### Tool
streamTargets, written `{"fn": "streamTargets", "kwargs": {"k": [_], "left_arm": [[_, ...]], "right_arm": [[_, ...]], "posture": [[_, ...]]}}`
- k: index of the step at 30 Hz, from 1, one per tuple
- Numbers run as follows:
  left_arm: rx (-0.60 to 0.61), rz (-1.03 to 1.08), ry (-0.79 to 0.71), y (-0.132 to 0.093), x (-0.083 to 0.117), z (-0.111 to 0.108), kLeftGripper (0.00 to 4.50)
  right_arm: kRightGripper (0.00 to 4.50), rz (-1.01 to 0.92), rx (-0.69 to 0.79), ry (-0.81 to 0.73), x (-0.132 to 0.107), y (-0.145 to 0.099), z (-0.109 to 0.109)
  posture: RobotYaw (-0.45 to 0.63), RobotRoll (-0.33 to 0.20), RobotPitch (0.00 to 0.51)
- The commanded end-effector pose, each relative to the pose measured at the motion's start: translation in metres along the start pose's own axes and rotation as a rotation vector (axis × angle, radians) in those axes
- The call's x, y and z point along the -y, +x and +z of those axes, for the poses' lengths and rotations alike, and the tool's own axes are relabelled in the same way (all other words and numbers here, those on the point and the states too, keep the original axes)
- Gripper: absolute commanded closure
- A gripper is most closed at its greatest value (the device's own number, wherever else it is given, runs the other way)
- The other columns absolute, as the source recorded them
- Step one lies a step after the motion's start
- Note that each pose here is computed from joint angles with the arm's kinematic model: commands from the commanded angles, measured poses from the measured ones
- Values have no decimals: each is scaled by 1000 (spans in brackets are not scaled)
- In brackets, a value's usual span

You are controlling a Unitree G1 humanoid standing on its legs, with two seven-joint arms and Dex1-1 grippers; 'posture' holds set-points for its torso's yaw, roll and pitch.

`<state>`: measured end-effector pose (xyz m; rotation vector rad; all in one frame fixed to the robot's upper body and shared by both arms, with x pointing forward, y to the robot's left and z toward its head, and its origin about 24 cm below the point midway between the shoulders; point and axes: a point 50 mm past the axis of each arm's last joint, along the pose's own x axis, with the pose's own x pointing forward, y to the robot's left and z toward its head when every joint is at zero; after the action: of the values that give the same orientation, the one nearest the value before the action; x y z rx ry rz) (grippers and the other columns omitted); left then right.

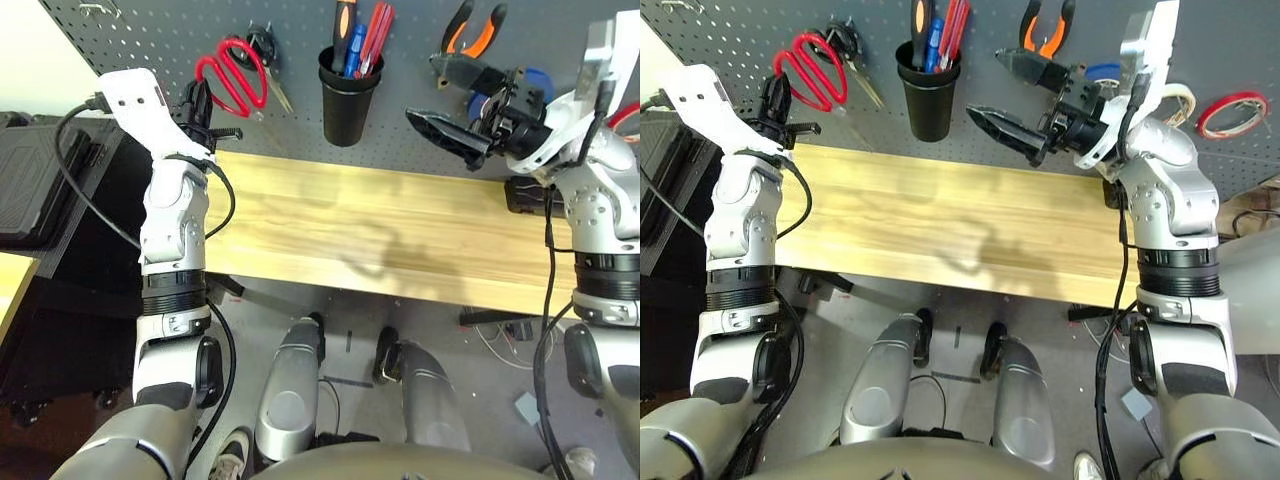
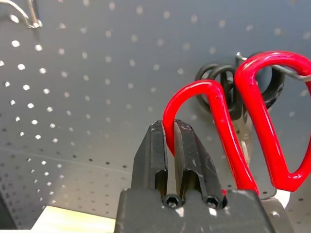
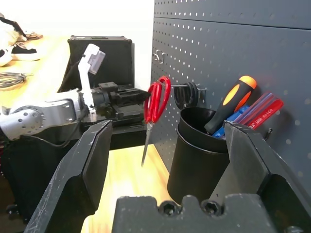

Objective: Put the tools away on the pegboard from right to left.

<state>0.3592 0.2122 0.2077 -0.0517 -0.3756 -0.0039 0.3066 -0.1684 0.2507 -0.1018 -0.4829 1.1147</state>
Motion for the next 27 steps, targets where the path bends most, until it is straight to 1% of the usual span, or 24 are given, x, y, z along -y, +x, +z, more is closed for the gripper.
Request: {"fn": "streamTargets", "kwargs": {"k": [1,6,9,11,12,14,16,17,18,21,27], "left_arm": [[-7,-12,27,11,2,-3,4475],[-29,-53,39,26,11,-9,4475],[-62,-81,71,29,13,-16,4475],[-85,-93,95,29,13,-21,3796],[-91,-96,101,28,13,-23,3564],[-99,-114,108,23,10,-28,2780],[-117,-141,107,14,7,-36,1972],[-129,-161,110,8,4,-40,1643],[-137,-175,114,3,3,-44,1200],[-176,-223,116,-20,-3,-57,37],[-211,-260,106,-57,-12,-72,37]], "right_arm": [[0,5,-7,-9,-2,1,-3],[0,-6,-12,-11,-4,3,-10],[0,-14,-13,-18,-5,5,-15],[0,-20,-11,-22,-6,6,-17],[0,-24,-10,-23,-7,7,-18],[0,-39,-9,-27,-7,6,-21],[0,-59,-19,-28,-9,4,-26],[0,-71,-28,-27,-10,2,-29],[0,-82,-35,-25,-11,0,-31],[0,-192,-59,6,-12,-8,-42],[0,-372,-116,22,-16,-25,-62]], "posture": [[193,0,213],[185,0,211],[178,0,209],[178,0,209],[174,0,209],[174,0,209],[171,0,210],[171,0,210],[171,0,210],[177,0,212],[182,0,213]]}}
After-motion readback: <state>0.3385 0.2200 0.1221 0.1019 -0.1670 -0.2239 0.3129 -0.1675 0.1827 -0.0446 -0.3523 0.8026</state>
